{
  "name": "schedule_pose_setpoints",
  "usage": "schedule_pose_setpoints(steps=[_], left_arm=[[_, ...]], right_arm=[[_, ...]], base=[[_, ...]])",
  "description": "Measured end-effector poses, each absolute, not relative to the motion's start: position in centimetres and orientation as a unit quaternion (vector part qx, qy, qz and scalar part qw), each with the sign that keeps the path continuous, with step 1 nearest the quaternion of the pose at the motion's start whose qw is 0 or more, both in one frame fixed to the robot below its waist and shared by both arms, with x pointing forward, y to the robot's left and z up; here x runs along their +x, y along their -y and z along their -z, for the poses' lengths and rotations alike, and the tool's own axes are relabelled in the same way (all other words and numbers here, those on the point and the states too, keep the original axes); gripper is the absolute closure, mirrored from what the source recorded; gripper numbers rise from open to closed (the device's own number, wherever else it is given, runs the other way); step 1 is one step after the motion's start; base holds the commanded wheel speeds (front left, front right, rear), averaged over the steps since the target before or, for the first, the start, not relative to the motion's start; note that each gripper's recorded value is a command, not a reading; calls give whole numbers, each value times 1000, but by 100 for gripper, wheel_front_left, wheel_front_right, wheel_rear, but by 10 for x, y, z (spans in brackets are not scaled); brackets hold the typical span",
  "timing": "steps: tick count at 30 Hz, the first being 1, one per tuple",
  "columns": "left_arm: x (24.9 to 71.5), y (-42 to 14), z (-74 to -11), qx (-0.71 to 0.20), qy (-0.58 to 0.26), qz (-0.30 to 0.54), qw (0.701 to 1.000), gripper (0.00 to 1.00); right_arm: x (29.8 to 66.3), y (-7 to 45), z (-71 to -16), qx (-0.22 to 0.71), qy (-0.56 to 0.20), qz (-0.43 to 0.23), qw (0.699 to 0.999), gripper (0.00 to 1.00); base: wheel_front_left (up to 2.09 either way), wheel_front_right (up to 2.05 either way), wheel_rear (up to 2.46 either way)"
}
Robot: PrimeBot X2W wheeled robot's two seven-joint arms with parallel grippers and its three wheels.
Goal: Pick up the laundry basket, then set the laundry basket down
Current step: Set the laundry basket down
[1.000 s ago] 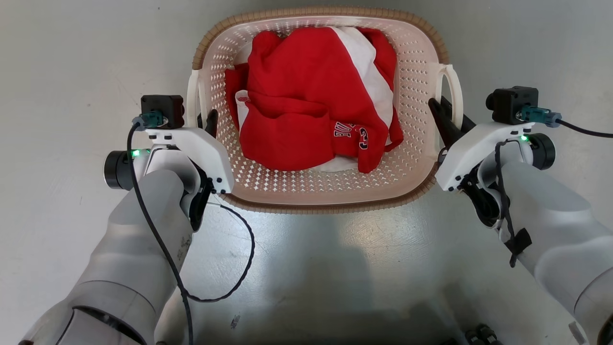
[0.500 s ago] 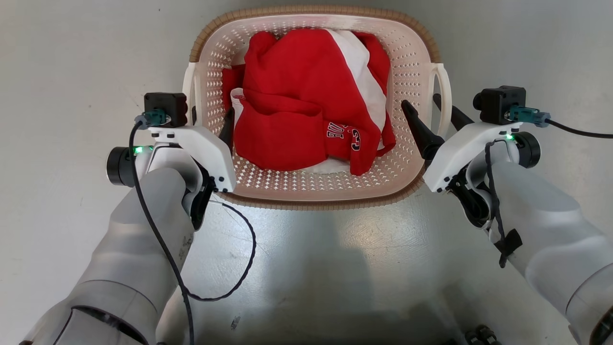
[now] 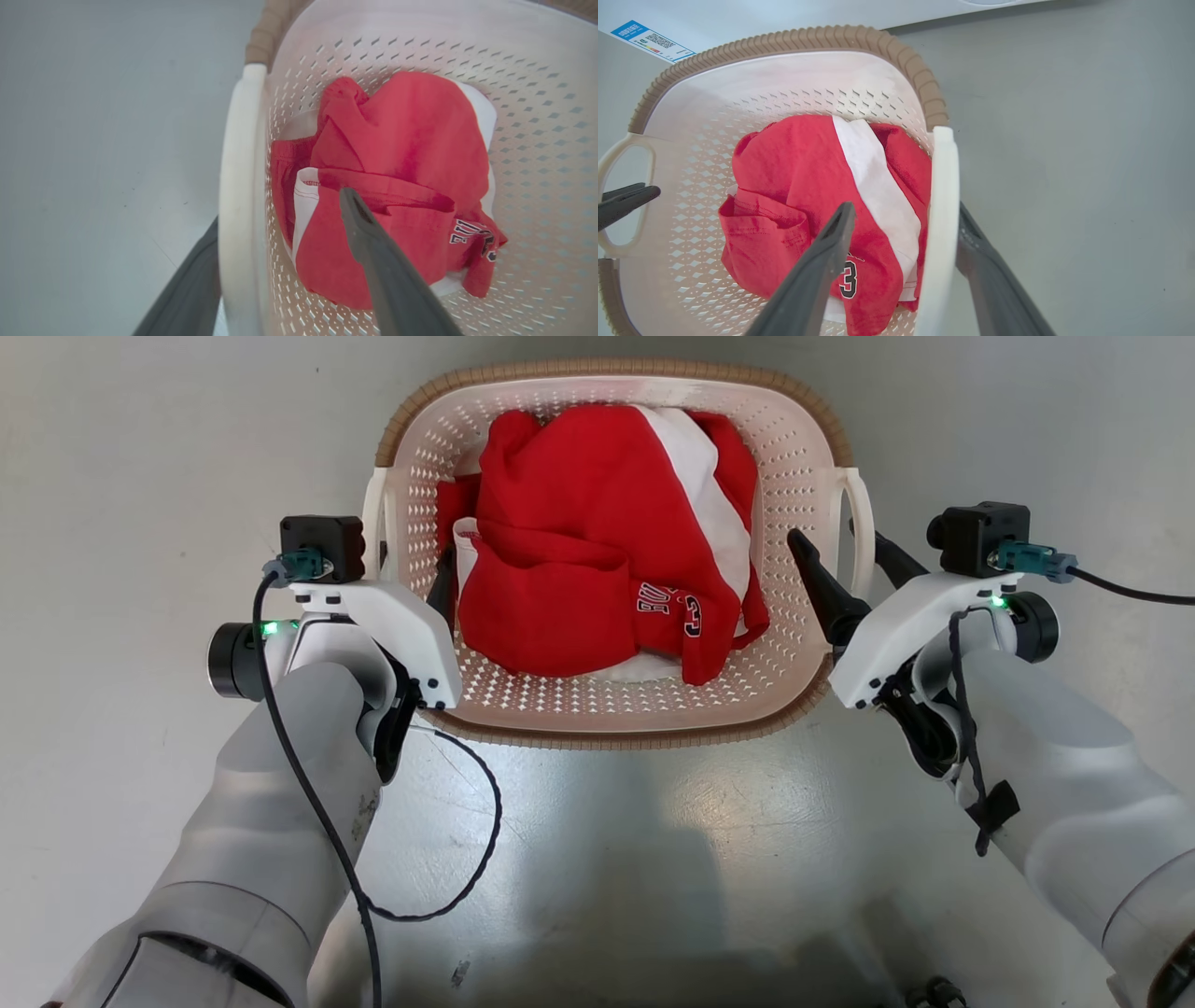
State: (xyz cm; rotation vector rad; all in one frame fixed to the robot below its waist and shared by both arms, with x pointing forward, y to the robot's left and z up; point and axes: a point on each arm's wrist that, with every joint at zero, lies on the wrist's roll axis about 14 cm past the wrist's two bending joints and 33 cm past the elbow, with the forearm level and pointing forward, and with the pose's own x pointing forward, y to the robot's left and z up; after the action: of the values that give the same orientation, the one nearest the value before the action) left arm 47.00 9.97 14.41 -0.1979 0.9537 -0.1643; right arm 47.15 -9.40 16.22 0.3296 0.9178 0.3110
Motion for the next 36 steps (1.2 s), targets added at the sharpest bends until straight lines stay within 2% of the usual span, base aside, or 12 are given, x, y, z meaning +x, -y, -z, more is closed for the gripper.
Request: schedule_pose_setpoints(steps=[11,22,29,36], left_arm=[[481,-106,-165,-97,-437,66,892,0],[467,-124,-200,-93,-416,53,903,0],[471,-129,-245,-97,-362,58,925,0],[469,-128,-298,-109,-294,64,947,0]], right_arm=[[464,105,-174,156,-439,-127,876,0],[462,109,-218,166,-400,-115,894,0],[458,124,-259,158,-360,-102,914,0],[461,150,-313,161,-286,-72,942,0]], base=[[0,0,0],[0,0,0],[0,0,0],[0,0,0]])
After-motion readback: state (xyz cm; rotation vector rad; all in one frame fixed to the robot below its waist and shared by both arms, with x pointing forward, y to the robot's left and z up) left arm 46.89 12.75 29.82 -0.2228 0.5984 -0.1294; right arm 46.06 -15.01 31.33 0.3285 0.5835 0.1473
